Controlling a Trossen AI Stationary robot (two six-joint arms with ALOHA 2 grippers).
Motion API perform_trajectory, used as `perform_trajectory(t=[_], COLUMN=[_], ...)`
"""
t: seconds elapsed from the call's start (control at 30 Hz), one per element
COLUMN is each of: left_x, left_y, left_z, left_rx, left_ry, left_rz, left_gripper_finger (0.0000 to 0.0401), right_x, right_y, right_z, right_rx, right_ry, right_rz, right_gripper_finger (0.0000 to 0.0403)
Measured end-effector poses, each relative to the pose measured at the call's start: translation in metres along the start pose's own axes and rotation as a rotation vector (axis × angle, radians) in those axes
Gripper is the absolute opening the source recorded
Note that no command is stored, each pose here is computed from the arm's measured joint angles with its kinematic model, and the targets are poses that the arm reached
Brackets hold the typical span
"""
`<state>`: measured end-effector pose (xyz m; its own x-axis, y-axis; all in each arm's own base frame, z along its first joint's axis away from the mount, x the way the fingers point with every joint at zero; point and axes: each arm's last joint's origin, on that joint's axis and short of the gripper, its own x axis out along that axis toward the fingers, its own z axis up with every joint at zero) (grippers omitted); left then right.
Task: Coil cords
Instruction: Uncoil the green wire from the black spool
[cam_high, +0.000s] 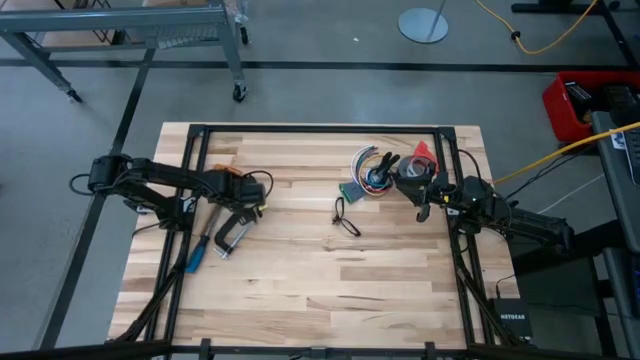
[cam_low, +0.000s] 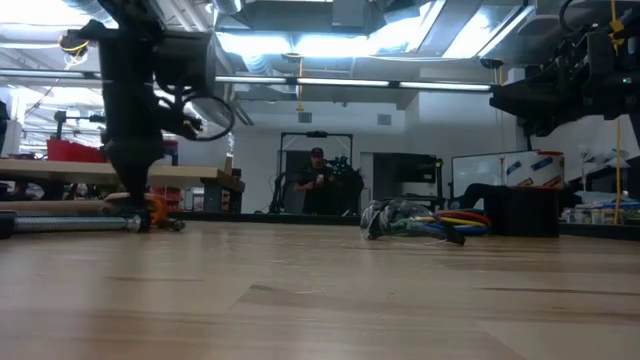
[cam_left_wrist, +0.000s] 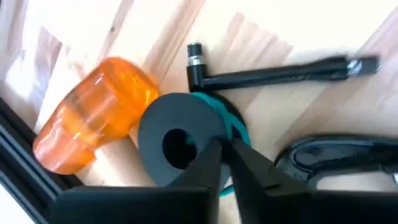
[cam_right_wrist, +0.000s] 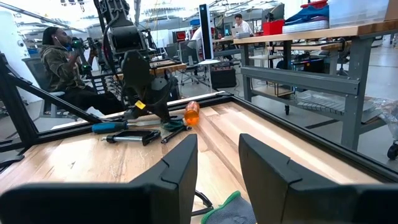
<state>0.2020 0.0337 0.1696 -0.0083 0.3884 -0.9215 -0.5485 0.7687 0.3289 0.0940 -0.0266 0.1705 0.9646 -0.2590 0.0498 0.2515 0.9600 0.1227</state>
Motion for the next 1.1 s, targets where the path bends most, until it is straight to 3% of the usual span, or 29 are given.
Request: perform_trajectory(t=[0.27, 0.47, 0.63, 0.93, 1.1], left_x=[-0.001, -0.001, -0.001, -0.001, 0.009], left_y=[0.000, 0.001, 0.001, 0.001, 0.006], left_z=[0.001, 0.000, 0.000, 0.000, -0.007], left_rx=[0.001, -0.062, -0.099, -0.148, -0.173], left_ry=[0.003, 0.006, 0.006, 0.006, 0.038], left_rz=[-0.001, 0.009, 0.010, 0.012, 0.038], left_gripper_finger=[0.0002, 0.0029, 0.0068, 0.0178, 0.0201], right_x=[0.000, 0.000, 0.000, 0.000, 0.000], right_y=[0.000, 0.000, 0.000, 0.000, 0.000], right_z=[0.000, 0.000, 0.000, 0.000, 0.000], right_rx=[0.000, 0.000, 0.000, 0.000, 0.000], right_ry=[-0.003, -0.003, -0.003, -0.002, -0.001], right_rz=[0.001, 0.001, 0.001, 0.001, 0.000], right_gripper_finger=[0.0122, 0.0122, 0.0122, 0.0122, 0.0122])
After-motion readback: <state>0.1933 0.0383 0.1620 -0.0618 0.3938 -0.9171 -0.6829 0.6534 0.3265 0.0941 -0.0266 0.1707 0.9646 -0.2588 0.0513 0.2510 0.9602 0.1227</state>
